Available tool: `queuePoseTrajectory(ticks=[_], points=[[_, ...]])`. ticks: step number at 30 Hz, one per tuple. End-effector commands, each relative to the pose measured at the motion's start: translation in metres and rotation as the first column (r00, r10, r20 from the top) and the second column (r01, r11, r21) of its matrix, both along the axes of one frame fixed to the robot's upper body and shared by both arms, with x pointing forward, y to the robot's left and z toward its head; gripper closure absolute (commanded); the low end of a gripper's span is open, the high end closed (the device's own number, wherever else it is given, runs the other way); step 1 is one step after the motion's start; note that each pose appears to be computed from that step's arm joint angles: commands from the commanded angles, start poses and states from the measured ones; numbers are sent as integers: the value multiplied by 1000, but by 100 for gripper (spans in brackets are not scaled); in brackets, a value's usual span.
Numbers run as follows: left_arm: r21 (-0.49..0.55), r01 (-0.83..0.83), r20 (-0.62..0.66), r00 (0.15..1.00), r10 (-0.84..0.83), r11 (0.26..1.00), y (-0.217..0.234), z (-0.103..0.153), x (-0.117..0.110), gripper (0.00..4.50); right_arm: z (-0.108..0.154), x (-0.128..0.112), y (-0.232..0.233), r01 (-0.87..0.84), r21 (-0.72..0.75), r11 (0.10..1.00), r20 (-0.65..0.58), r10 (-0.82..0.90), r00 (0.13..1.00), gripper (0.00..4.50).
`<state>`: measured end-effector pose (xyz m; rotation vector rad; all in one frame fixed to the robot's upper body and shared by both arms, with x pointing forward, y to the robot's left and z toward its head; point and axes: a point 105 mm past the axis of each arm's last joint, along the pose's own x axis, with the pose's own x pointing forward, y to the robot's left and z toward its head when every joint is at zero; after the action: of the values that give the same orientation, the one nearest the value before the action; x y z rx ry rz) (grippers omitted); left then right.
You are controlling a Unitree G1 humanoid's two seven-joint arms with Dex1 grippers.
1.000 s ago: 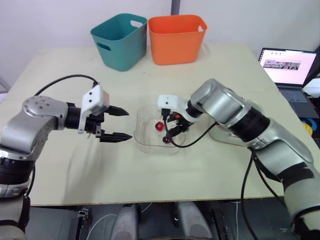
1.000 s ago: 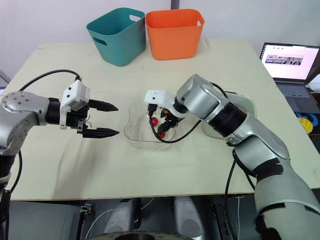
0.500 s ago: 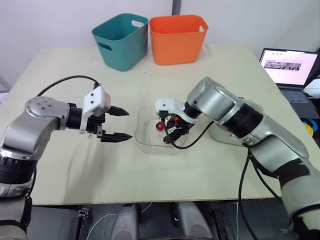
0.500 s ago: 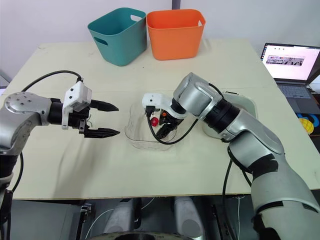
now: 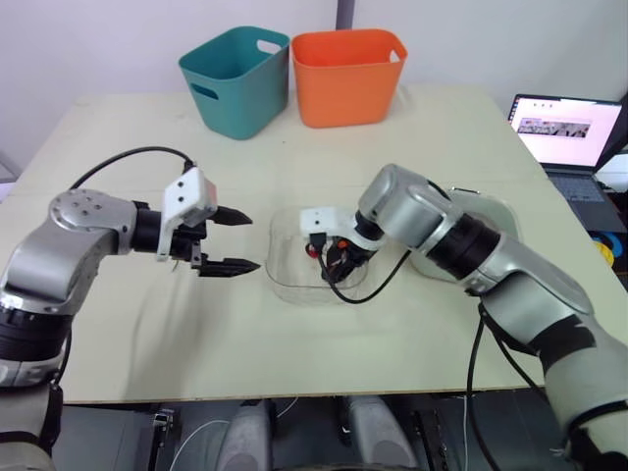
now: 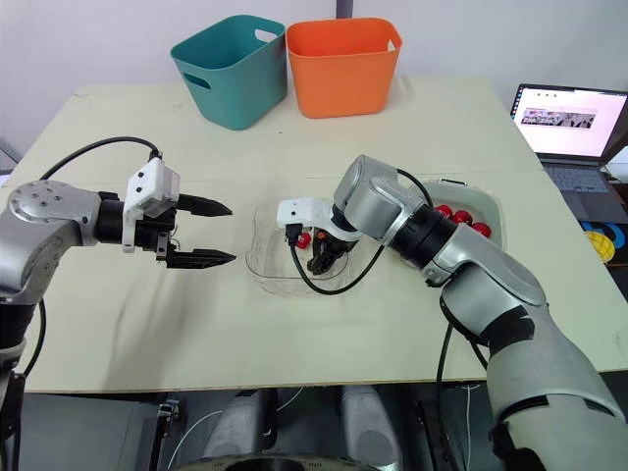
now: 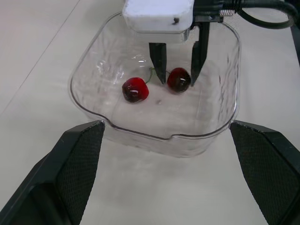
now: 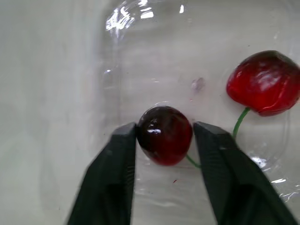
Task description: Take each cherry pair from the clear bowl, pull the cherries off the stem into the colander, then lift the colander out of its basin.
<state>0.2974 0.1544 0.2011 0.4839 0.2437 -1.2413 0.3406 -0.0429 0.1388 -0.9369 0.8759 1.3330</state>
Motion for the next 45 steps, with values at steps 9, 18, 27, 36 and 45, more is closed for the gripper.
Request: queuePoseTrajectory(ticks=[9,18,27,36,45], points=[[-27,-24,43,999,26,999,12,23,6,0,65,-4,3,-205,80,976,272,176,946,345],[-228,-34,46,998,46,973,26,75,24,0,134,-30,-11,-551,9,835,734,369,570,345],[-407,118,10,992,-125,906,2,123,29,0,181,-37,3,-665,-162,729,964,262,53,345],[-522,111,-21,990,-143,846,-10,150,56,0,191,-50,9,-706,-274,654,962,188,-198,345],[-565,179,-104,953,-285,806,-24,154,52,0,199,-64,15,-743,-299,599,951,126,-281,345]])
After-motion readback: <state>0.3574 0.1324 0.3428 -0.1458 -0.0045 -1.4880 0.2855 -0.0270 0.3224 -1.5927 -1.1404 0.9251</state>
